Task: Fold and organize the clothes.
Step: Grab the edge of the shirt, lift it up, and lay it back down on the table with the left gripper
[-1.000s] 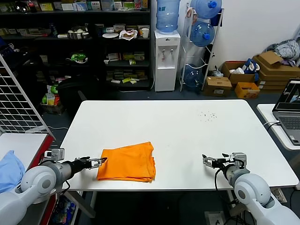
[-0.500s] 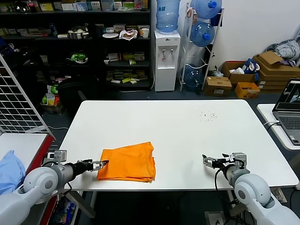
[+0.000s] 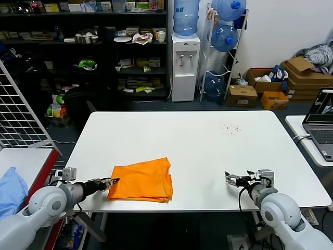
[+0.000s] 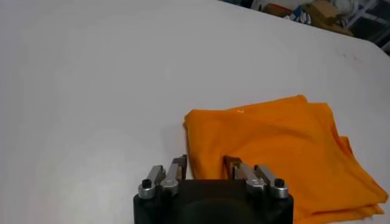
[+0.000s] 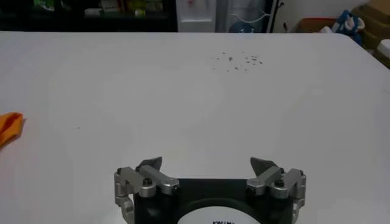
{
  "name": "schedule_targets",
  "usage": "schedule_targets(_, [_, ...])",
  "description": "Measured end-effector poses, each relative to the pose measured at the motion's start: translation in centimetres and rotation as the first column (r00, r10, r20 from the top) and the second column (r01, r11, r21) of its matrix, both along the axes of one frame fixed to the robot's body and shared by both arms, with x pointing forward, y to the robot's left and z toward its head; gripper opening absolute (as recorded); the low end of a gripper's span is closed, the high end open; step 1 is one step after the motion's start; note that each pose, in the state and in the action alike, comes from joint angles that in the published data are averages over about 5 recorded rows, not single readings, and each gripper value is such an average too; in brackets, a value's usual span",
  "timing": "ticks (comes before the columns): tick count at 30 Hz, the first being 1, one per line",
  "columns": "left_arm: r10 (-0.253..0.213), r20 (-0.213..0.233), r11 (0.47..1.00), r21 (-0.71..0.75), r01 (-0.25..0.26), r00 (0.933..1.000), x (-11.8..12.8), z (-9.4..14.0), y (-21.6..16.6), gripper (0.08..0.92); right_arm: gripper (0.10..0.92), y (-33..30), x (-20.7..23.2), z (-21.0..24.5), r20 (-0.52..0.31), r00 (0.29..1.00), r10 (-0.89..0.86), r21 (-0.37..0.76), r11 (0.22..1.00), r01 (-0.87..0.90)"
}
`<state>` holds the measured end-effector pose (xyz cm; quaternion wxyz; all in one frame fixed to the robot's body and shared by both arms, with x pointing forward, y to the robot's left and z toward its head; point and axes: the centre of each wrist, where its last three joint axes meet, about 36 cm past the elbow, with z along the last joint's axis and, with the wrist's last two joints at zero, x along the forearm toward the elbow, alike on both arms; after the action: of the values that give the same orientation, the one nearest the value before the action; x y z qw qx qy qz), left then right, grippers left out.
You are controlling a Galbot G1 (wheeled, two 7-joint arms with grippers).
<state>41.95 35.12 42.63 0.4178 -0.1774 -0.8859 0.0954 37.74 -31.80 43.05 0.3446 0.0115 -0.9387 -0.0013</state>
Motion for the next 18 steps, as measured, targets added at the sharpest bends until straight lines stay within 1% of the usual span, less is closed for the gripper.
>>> schedule_targets(11, [-0.003, 0.006, 1.000, -0.006, 0.003, 1.0000, -0.17, 0.13, -0.40, 0.131, 0.921, -0.02, 0.03, 0.06, 0.002, 1.000, 0.000, -0.002, 1.000, 0.000])
schedule_targets(14, [-0.001, 0.010, 1.000, -0.009, 0.002, 0.9999, -0.22, 0.26, -0.60, 0.096, 0.921, -0.01, 0.06, 0.09, 0.003, 1.000, 0.000, -0.002, 1.000, 0.000])
schedule_targets(18, [0.004, 0.023, 1.000, -0.013, -0.004, 0.9997, -0.15, 0.73, -0.79, 0.095, 0.921, -0.01, 0.10, 0.13, 0.005, 1.000, 0.000, -0.002, 1.000, 0.000])
